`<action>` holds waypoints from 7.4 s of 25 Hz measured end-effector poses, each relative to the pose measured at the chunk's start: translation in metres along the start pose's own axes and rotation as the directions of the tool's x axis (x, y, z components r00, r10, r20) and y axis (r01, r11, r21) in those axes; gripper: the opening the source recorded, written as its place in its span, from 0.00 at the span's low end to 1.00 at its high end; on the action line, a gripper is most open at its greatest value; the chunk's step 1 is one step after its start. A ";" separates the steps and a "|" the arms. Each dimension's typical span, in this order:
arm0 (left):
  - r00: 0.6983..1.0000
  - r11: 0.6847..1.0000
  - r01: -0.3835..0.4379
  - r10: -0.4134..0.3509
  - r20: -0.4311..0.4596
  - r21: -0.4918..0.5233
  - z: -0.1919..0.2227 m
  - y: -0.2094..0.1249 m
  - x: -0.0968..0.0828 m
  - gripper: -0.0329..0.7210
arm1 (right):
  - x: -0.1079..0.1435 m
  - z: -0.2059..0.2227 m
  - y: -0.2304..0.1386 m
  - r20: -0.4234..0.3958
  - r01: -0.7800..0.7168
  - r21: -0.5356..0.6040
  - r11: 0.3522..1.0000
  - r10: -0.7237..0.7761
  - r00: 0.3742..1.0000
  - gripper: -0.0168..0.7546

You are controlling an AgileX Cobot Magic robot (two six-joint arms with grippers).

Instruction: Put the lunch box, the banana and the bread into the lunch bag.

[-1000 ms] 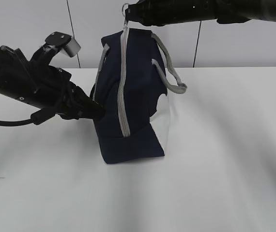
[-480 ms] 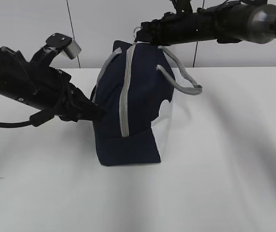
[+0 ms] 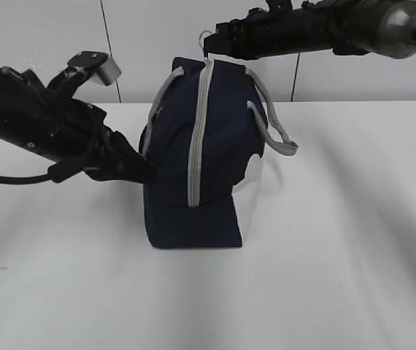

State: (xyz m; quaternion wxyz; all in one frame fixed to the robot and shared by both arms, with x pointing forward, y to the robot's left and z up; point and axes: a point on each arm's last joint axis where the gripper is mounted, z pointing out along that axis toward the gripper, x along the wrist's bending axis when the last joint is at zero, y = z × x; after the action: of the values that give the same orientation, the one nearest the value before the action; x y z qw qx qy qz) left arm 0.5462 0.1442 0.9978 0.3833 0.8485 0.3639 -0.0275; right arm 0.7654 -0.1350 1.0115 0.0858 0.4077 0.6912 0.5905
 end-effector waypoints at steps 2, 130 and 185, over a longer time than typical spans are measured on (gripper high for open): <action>0.999 0.999 0.047 -0.047 0.002 -0.016 -0.006 0.007 0.003 0.26 | 0.001 -0.001 0.002 -0.012 0.007 0.002 1.000 -0.007 1.000 0.03; 0.996 0.994 0.069 -0.063 0.068 -0.084 -0.017 0.142 0.025 0.05 | -0.027 0.004 -0.015 -0.239 -0.200 0.045 0.979 0.205 0.949 0.03; 0.880 0.949 0.315 -0.296 -0.372 -0.010 -0.170 0.071 -0.050 0.54 | 0.160 -0.199 0.057 -0.340 -0.182 0.234 0.955 0.256 0.905 0.49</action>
State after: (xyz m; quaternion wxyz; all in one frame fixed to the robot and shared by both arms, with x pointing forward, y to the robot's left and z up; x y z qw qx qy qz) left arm 0.5156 0.1971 1.1789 0.2771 0.7799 0.5577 0.0632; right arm 0.5681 -0.1787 1.1772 -0.1527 0.3722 0.6994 0.5907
